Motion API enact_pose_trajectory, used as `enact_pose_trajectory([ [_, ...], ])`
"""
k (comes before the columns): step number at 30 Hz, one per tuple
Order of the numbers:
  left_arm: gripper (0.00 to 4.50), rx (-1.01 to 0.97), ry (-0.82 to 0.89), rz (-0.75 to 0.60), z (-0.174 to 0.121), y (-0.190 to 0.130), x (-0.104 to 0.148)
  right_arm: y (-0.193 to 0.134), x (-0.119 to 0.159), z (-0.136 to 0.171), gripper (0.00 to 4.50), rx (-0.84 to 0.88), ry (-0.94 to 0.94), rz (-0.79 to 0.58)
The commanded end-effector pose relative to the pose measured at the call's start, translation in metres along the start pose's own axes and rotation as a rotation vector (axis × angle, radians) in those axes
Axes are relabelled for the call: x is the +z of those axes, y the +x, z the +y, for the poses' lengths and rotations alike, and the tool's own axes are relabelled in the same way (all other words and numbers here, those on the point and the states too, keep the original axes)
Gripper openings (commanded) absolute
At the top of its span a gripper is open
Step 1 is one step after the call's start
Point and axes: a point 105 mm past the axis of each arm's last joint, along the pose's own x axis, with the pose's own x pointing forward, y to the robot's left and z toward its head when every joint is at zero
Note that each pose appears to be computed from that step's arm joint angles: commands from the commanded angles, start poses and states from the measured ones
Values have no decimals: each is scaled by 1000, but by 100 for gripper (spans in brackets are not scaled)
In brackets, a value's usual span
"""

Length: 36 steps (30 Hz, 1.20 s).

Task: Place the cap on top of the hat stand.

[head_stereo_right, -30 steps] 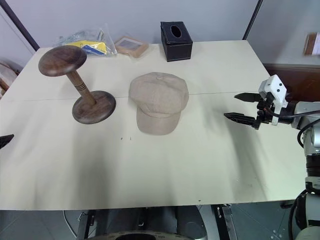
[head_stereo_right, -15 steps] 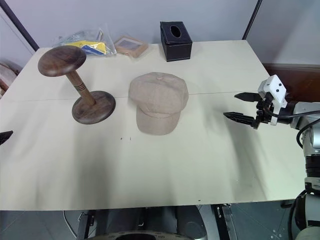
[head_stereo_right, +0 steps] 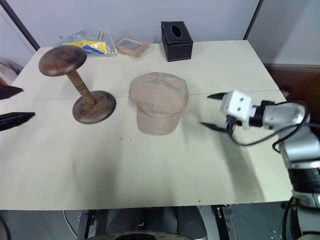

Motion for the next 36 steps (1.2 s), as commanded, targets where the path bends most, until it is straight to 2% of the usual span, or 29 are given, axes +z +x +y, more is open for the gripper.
enact_pose_trajectory([
  [1,445,-180,36,47,-23,12,11,14,22,21,449,-20,-187,-59],
  [4,445,-260,66,91,-30,18,13,29,29,43,449,-55,-199,-112],
  [8,445,-280,86,85,-27,23,18,52,28,63,449,-118,-224,-127],
  [13,445,-308,86,91,-26,26,18,79,8,66,449,-224,-217,-63],
  [19,445,-322,86,98,-25,28,20,110,-2,79,449,-228,-278,-42],
  [27,445,-308,76,106,-23,25,20,159,4,67,449,-329,-314,-18],
  [34,445,-296,75,96,-24,25,20,175,-9,54,449,-402,-376,40],
  [36,450,-291,75,90,-24,25,20,174,-9,53,394,-403,-380,36],
])
